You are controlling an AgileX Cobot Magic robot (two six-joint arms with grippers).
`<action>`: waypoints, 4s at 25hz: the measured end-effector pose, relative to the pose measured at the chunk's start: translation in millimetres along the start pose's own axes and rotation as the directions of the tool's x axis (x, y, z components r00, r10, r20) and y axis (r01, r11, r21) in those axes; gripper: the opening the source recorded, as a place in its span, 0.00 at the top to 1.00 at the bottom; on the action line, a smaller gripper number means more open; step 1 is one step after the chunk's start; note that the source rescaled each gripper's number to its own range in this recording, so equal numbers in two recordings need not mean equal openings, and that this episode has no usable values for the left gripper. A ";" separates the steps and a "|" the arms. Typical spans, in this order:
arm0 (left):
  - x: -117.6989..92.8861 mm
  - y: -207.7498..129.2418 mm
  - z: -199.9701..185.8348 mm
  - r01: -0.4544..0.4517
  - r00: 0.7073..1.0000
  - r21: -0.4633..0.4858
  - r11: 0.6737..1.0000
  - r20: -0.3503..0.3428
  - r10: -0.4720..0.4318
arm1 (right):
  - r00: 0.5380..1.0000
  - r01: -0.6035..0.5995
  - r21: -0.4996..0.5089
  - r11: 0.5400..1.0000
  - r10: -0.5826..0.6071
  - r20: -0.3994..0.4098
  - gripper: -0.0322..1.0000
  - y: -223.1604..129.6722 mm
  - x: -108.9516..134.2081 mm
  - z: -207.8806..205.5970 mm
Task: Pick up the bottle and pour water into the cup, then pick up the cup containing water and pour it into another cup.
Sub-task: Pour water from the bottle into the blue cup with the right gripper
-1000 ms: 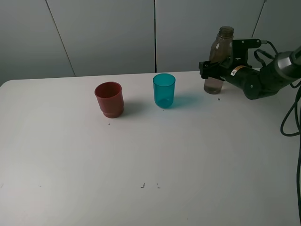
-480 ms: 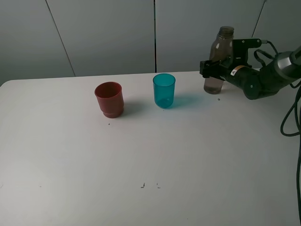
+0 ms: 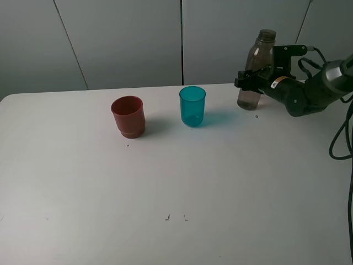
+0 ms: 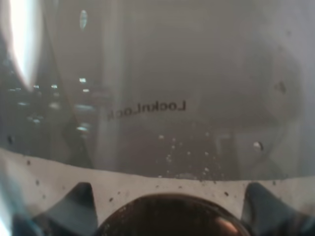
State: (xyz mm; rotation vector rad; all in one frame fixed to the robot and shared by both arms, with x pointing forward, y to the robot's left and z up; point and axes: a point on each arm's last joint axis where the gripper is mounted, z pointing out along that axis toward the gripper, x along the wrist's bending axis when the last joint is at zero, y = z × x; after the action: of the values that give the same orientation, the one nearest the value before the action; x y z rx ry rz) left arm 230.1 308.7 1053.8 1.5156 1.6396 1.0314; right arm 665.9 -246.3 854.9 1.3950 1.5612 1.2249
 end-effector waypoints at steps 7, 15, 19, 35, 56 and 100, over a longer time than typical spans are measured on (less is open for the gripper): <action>0.0 0.0 0.0 0.000 1.000 0.000 1.000 0.000 0.000 | 1.000 0.026 0.004 1.000 -0.026 -0.015 0.97 -0.4 1.3 0.0; 0.0 0.0 0.0 0.000 1.000 0.000 1.000 0.000 0.000 | 0.990 0.127 0.009 0.992 -0.126 -0.059 0.97 18.6 7.1 -7.3; 0.0 0.0 0.0 0.000 1.000 0.000 1.000 0.000 0.000 | 0.978 0.189 -0.041 0.981 -0.192 -0.082 0.97 35.1 19.1 -11.8; 0.0 0.0 0.0 0.002 1.000 0.000 1.000 0.000 -0.002 | 0.818 0.553 -0.101 0.827 -0.562 -0.121 0.97 34.7 49.8 -11.7; 0.0 0.0 0.0 0.002 1.000 0.000 1.000 0.000 -0.002 | 0.546 0.816 -0.189 0.545 -0.836 -0.056 0.97 53.7 65.8 -2.7; 0.0 0.0 0.0 0.002 1.000 0.000 1.000 0.000 -0.002 | 0.221 0.945 -0.239 0.224 -0.975 -0.037 0.97 37.0 69.9 22.7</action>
State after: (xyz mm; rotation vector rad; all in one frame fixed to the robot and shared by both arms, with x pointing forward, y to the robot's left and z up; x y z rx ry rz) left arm 230.1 308.7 1053.8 1.5139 1.6406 1.0304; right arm 686.7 -174.4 889.1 -0.0593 1.8740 0.5888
